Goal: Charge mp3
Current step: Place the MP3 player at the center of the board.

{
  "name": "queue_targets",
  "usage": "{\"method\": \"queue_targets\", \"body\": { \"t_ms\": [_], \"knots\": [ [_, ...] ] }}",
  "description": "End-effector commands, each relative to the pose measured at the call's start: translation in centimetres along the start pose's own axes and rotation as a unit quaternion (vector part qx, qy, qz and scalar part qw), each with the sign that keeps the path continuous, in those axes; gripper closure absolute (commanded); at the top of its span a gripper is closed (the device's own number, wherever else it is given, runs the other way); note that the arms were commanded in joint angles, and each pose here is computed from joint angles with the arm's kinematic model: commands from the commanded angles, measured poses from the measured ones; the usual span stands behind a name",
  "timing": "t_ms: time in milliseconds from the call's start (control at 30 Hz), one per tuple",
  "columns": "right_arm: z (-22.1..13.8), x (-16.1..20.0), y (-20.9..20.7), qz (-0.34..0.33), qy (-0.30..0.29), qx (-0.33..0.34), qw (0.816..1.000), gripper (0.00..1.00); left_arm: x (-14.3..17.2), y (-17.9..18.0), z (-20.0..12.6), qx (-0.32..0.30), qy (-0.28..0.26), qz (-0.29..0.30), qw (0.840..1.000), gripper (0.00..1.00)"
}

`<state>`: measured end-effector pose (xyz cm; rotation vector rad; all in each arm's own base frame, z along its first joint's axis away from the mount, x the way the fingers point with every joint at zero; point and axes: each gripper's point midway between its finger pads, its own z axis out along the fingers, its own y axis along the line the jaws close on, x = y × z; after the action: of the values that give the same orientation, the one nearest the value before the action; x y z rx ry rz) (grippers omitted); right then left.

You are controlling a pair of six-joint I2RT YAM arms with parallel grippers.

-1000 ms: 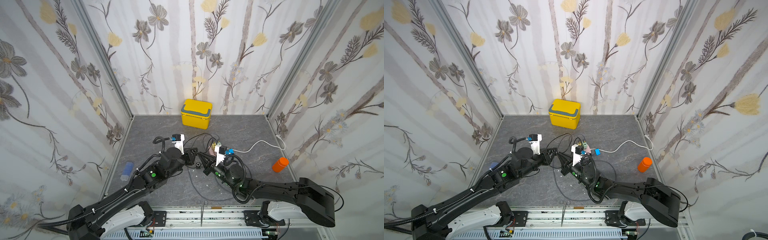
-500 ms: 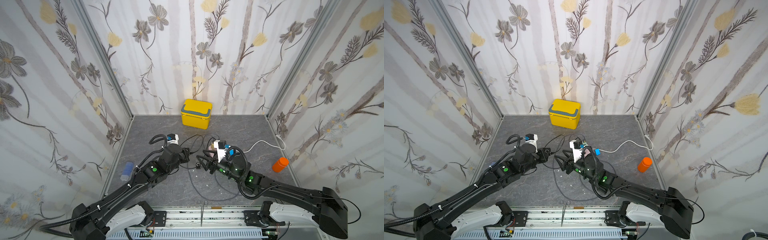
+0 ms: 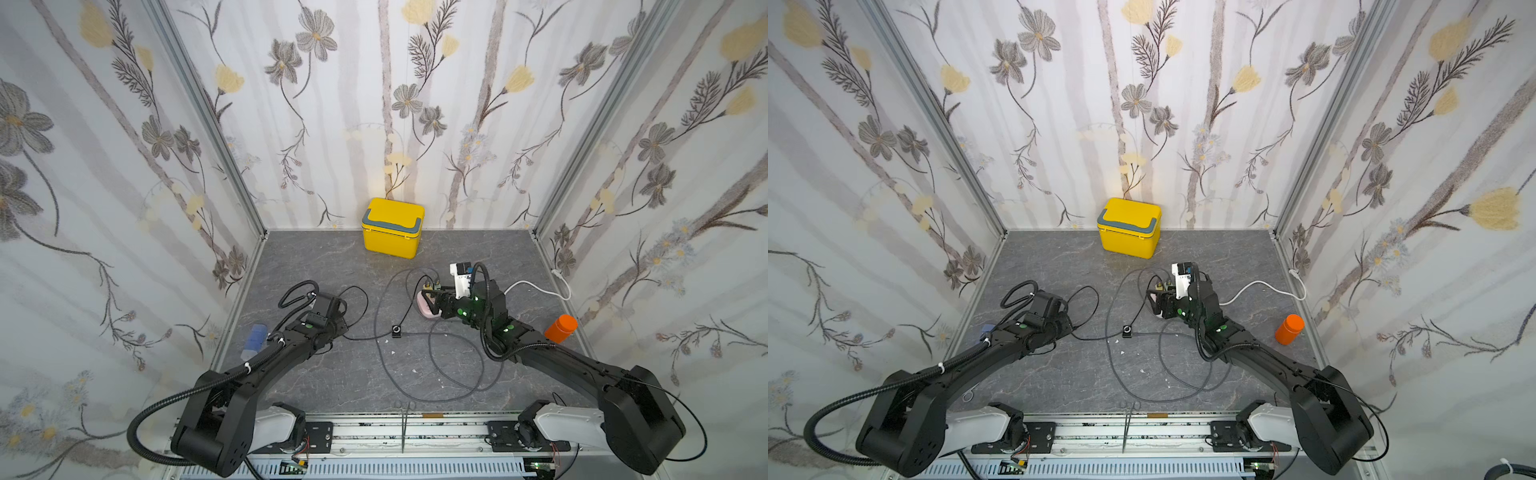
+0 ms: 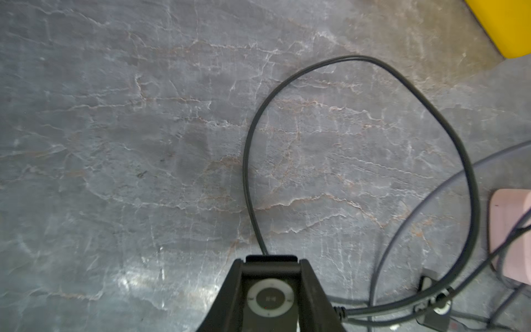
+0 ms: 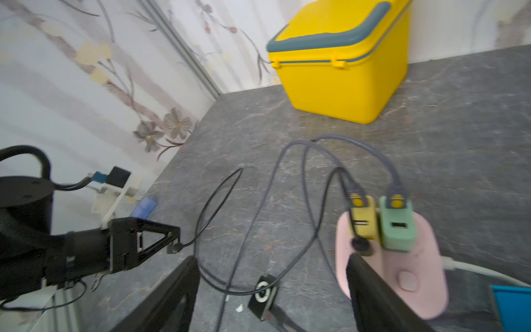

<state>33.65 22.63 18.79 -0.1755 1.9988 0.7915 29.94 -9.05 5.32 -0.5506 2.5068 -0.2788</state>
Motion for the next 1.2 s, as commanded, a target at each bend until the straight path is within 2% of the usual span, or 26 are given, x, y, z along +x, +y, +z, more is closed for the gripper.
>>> {"method": "queue_targets", "body": {
  "t_ms": [0, 133, 233, 433, 567, 733, 767, 800, 900, 1033, 1100, 1167],
  "knots": [
    [0.2, 0.1, -3.4, -0.006, 0.005, 0.037, 0.999, 0.09, -1.0, -0.7, 1.3, 0.016, -0.013, 0.016, 1.000, 0.82],
    [-0.4, -0.2, -7.5, -0.004, -0.001, 0.090, 0.996, 0.04, -0.8, 0.0, 2.8, 0.006, 0.002, 0.025, 1.000, 0.80],
    [-1.4, -0.7, -10.1, -0.005, -0.012, 0.129, 0.992, 0.02, -0.7, 0.4, 3.8, 0.004, 0.018, 0.026, 1.000, 0.70],
    [-4.1, -1.4, -14.5, 0.004, -0.037, 0.185, 0.982, 0.00, -1.2, 0.0, 5.3, 0.001, 0.030, 0.038, 0.999, 0.66],
    [-5.5, -1.9, -15.8, 0.000, -0.051, 0.207, 0.977, 0.00, -2.1, -0.6, 5.2, -0.004, 0.028, 0.045, 0.999, 0.47],
    [-7.1, -2.1, -18.2, 0.001, -0.064, 0.240, 0.969, 0.00, -4.7, -2.0, 4.1, 0.001, 0.004, 0.075, 0.997, 0.39],
    [-7.5, -2.2, -18.7, 0.002, -0.068, 0.247, 0.967, 0.00, -5.5, -2.7, 3.5, 0.011, -0.005, 0.089, 0.996, 0.32],
    [-7.8, -2.3, -19.1, 0.001, -0.073, 0.252, 0.965, 0.00, -6.3, -3.4, 2.9, 0.022, -0.017, 0.103, 0.994, 0.01],
    [-8.7, -2.7, -20.6, 0.004, -0.083, 0.273, 0.958, 0.00, -9.6, -5.3, 0.1, 0.050, -0.078, 0.152, 0.984, 0.00],
    [-10.0, -3.4, -22.3, -0.005, -0.102, 0.300, 0.948, 0.00, -14.3, -6.3, -4.3, 0.072, -0.208, 0.218, 0.951, 0.00],
    [-10.6, -3.5, -23.1, -0.003, -0.114, 0.311, 0.944, 0.00, -15.9, -5.5, -6.3, 0.096, -0.272, 0.205, 0.935, 0.00],
    [-11.1, -3.4, -23.7, -0.002, -0.129, 0.320, 0.939, 0.00, -17.3, -3.5, -8.6, 0.130, -0.340, 0.167, 0.916, 0.00]
  ]
}}
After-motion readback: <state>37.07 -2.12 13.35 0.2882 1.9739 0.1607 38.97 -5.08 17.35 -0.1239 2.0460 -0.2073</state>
